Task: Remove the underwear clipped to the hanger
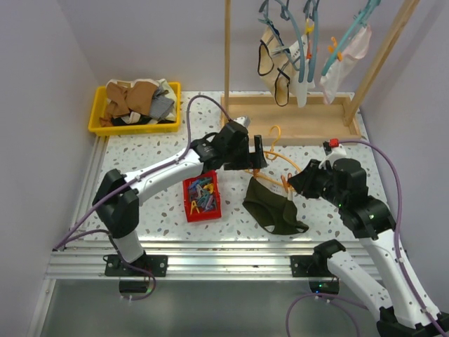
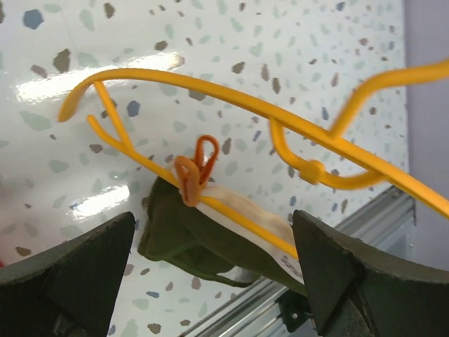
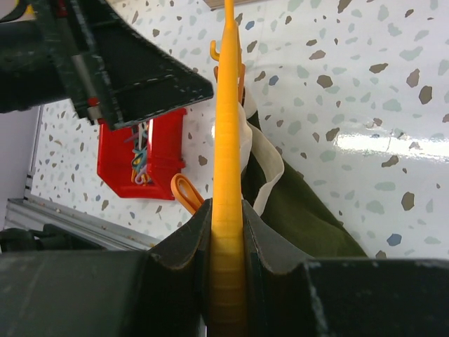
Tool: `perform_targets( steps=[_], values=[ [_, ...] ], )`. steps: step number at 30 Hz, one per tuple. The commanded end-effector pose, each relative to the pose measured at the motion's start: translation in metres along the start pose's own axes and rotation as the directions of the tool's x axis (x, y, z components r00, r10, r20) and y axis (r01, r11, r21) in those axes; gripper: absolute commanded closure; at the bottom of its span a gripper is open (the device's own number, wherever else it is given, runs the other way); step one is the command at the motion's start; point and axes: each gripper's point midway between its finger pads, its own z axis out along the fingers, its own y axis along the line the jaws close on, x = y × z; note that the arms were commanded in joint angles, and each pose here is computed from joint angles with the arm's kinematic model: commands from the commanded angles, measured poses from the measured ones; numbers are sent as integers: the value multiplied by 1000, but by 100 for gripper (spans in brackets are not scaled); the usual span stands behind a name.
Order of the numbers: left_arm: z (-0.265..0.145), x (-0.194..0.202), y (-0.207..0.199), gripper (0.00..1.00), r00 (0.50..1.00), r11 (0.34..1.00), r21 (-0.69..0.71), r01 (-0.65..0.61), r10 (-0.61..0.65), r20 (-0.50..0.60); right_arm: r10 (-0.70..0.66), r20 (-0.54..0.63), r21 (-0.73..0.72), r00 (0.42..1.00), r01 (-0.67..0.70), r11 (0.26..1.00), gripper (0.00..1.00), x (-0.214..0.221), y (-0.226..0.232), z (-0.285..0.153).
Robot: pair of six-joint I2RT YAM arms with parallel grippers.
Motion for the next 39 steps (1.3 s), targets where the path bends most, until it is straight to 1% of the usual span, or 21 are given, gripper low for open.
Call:
perform_targets(
  steps=[1, 2, 4, 5, 6, 7, 10, 14, 17, 21, 25, 26, 27, 28, 29, 30, 32, 33, 34, 35, 39],
  values=[
    [12, -13, 20, 3, 999, 990, -142, -2, 8, 40, -10, 14, 7, 1000, 10, 1000, 100, -5, 1, -3],
    [13, -22, 17, 4, 998, 988, -153, -1, 10, 63, -12, 16, 8, 1000, 12, 1000, 100, -6, 1, -4],
    [24, -20, 28, 7, 999, 978, -206, -15, 25, 47, -16, 16, 8, 1000, 16, 1000, 100, -6, 1, -4],
    [26, -23, 26, 8, 998, 978, -210, -14, 26, 52, -17, 18, 8, 1000, 17, 1000, 100, -6, 0, -4],
    [29, -24, 31, 9, 998, 972, -234, -18, 31, 54, -16, 20, 9, 1000, 16, 1000, 100, -6, 0, -5],
    [35, -22, 35, 13, 998, 968, -250, -22, 35, 48, -17, 23, 8, 1000, 17, 1000, 100, -7, 1, -5],
    [39, -24, 39, 20, 997, 962, -271, -20, 38, 60, -7, 40, 12, 999, 7, 1000, 100, -9, 0, -7],
    [39, -19, 48, 25, 998, 955, -298, 10, 10, 66, 17, 57, 35, 998, -19, 999, 100, -11, -3, -8],
    [32, -12, 55, 29, 997, 954, -298, 34, -12, 75, 51, 74, 60, 996, -56, 997, 100, -14, -7, -9],
    [23, -7, 55, 33, 994, 962, -265, 71, -45, 102, 86, 90, 99, 992, -95, 991, 100, -17, -12, -8],
    [16, 1, 52, 35, 991, 967, -226, 115, -96, 96, 115, 107, 131, 988, -128, 983, 100, -20, -17, -9],
    [16, 9, 55, 35, 991, 968, -219, 125, -109, 80, 119, 109, 128, 987, -133, 983, 100, -21, -16, -8],
    [16, 7, 51, 35, 989, 972, -192, 135, -119, 93, 121, 106, 122, 987, -134, 983, 100, -21, -15, -7],
    [10, 4, 45, 35, 984, 974, -161, 158, -141, 111, 123, 105, 113, 987, -135, 984, 100, -21, -13, -6],
    [10, 8, 48, 33, 982, 973, -156, 170, -153, 114, 124, 94, 101, 988, -134, 986, 100, -20, -10, -4],
    [8, 3, 42, 24, 977, 975, -125, 183, -166, 131, 122, 90, 96, 988, -130, 987, 100, -19, -9, -4],
    [-1, -3, 34, 15, 967, 973, -86, 216, -201, 156, 105, 80, 81, 991, -111, 990, 100, -18, -7, -2],
    [-4, -6, 29, 6, 963, 972, -64, 226, -214, 163, 100, 68, 72, 993, -104, 992, 100, -16, -6, -1],
    [-7, -9, 24, 2, 957, 968, -39, 247, -238, 168, 91, 63, 75, 994, -96, 993, 100, -14, -8, -1],
    [-8, -12, 24, 0, 952, 964, -28, 264, -256, 166, 78, 60, 77, 995, -82, 994, 100, -13, -9, 0],
    [-4, -6, 13, 0, 937, 938, 63, 340, -344, 65, 42, 41, 53, 998, -44, 998, 100, -7, -7, -3]
  ],
)
